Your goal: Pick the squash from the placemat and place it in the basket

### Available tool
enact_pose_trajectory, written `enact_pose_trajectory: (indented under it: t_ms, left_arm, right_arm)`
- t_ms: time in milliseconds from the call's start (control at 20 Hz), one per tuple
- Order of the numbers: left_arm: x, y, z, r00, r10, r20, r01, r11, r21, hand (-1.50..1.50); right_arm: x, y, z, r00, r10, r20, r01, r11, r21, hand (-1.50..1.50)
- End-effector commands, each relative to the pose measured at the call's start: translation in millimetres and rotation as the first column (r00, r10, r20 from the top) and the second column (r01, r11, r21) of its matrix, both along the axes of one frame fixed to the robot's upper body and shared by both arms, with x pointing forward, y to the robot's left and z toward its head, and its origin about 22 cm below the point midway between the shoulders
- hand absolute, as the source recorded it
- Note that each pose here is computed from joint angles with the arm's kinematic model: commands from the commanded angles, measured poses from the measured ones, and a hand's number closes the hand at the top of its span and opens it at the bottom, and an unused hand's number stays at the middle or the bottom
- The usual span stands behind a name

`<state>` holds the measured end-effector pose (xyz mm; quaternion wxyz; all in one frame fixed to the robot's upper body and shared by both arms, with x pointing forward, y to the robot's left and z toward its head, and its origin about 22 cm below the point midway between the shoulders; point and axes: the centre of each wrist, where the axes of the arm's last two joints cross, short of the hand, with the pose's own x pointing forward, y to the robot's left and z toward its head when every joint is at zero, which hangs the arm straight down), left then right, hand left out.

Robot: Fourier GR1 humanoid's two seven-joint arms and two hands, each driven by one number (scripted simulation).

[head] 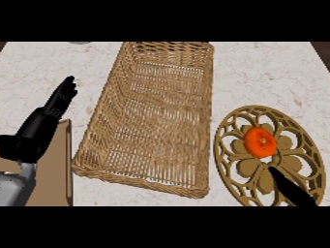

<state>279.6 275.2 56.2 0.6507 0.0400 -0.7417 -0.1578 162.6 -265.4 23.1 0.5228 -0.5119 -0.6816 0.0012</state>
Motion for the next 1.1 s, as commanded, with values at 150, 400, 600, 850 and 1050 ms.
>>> enact_pose_trajectory:
  t_ms: [150, 400, 600, 850, 1050]
  left_arm:
    - [-4.2, -1, 3, 1.000, -0.023, -0.007, 0.023, 1.000, 0.000, 0.00]
    - [-6.8, -14, -2, 0.999, -0.032, 0.009, 0.032, 0.999, -0.005, 0.00]
    - [1.5, -11, 5, 1.000, -0.020, -0.010, 0.020, 1.000, -0.006, 0.00]
    - [-7.0, -3, -1, 1.000, -0.025, -0.013, 0.024, 1.000, -0.018, 0.00]
    - [-4.9, -16, 1, 1.000, -0.025, 0.006, 0.026, 1.000, -0.015, 0.00]
  right_arm:
    - [-53, -5, 38, 0.916, 0.018, -0.400, -0.026, 1.000, -0.013, -1.50]
    - [-83, 18, 106, 0.856, 0.088, -0.509, -0.077, 0.996, 0.043, -1.50]
    - [-101, 24, 143, 0.865, 0.077, -0.496, -0.065, 0.997, 0.043, -1.50]
    - [-100, 29, 138, 0.869, 0.061, -0.491, -0.036, 0.998, 0.060, -1.50]
    - [-90, 21, 131, 0.887, 0.064, -0.457, -0.040, 0.997, 0.062, -1.50]
